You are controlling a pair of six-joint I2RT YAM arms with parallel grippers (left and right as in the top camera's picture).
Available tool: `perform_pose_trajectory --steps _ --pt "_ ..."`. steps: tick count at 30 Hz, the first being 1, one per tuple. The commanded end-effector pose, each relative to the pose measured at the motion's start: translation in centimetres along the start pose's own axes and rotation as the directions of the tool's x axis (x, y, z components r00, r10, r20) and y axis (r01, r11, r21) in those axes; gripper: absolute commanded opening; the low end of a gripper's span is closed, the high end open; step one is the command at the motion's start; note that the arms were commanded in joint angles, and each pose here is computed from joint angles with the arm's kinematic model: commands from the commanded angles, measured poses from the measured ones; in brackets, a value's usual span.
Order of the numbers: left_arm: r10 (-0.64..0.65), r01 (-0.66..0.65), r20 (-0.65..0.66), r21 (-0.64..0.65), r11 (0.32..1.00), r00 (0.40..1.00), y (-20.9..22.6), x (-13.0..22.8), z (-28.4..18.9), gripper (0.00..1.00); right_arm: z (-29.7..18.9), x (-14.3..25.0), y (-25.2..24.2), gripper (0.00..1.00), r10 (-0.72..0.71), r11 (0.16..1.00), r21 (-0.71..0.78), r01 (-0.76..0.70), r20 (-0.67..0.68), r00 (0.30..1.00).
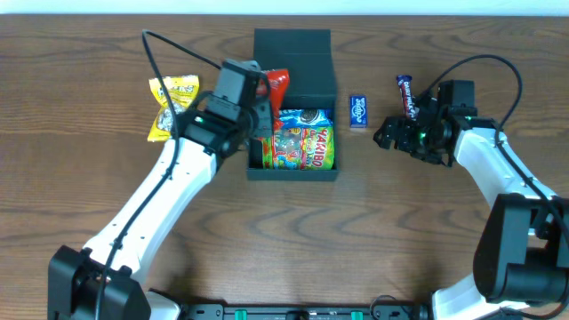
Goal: Pack container
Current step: 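Move the red bag into the box and open left gripper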
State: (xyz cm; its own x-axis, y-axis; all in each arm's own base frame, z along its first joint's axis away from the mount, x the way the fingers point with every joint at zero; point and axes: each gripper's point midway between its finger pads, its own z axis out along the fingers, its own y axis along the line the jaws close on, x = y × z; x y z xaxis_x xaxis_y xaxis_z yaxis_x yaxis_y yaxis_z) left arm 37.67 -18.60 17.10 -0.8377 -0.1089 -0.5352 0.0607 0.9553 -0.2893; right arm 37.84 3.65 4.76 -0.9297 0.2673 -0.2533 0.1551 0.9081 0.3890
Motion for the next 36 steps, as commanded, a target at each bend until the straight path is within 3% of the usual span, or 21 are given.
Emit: perform_pose_trajectory --steps 1,6,21,31,32,34,36 --pt "-0.063 0.063 0.016 -0.005 0.998 0.998 -1.1 0.2 -0.5 0.06 -0.9 -0.5 0.5 0.99 0.009 1.0 -0.023 -0.008 0.022 1.0" --pt "-0.079 0.077 -0.058 -0.035 0.996 0.995 -2.0 2.9 1.4 0.06 -0.9 -0.5 0.5 0.99 0.009 1.0 -0.023 -0.008 0.022 1.0" --pt "-0.087 0.046 -0.213 -0.189 0.981 0.973 0.8 7.6 8.0 0.06 -0.9 -0.5 0.5 0.99 0.009 1.0 -0.022 -0.009 0.021 1.0" --pt "-0.096 0.05 -0.282 -0.163 0.985 0.955 0.3 9.1 8.4 0.06 -0.9 -0.5 0.5 0.99 0.008 1.0 -0.022 -0.008 0.022 1.0" --pt "-0.096 0.05 -0.283 -0.163 0.985 0.954 0.3 9.1 8.4 0.1 -0.9 -0.5 0.5 0.99 0.009 1.0 -0.022 -0.008 0.022 1.0" --pt "-0.095 0.049 -0.285 -0.163 0.985 0.954 0.3 9.2 8.4 0.37 -0.9 -0.5 0.5 0.99 0.009 1.0 -0.022 -0.008 0.021 1.0" --pt "-0.086 0.045 -0.297 -0.141 0.989 0.951 0.0 9.3 8.3 0.37 -0.9 -0.5 0.5 0.99 0.008 1.0 -0.022 -0.008 0.022 1.0"
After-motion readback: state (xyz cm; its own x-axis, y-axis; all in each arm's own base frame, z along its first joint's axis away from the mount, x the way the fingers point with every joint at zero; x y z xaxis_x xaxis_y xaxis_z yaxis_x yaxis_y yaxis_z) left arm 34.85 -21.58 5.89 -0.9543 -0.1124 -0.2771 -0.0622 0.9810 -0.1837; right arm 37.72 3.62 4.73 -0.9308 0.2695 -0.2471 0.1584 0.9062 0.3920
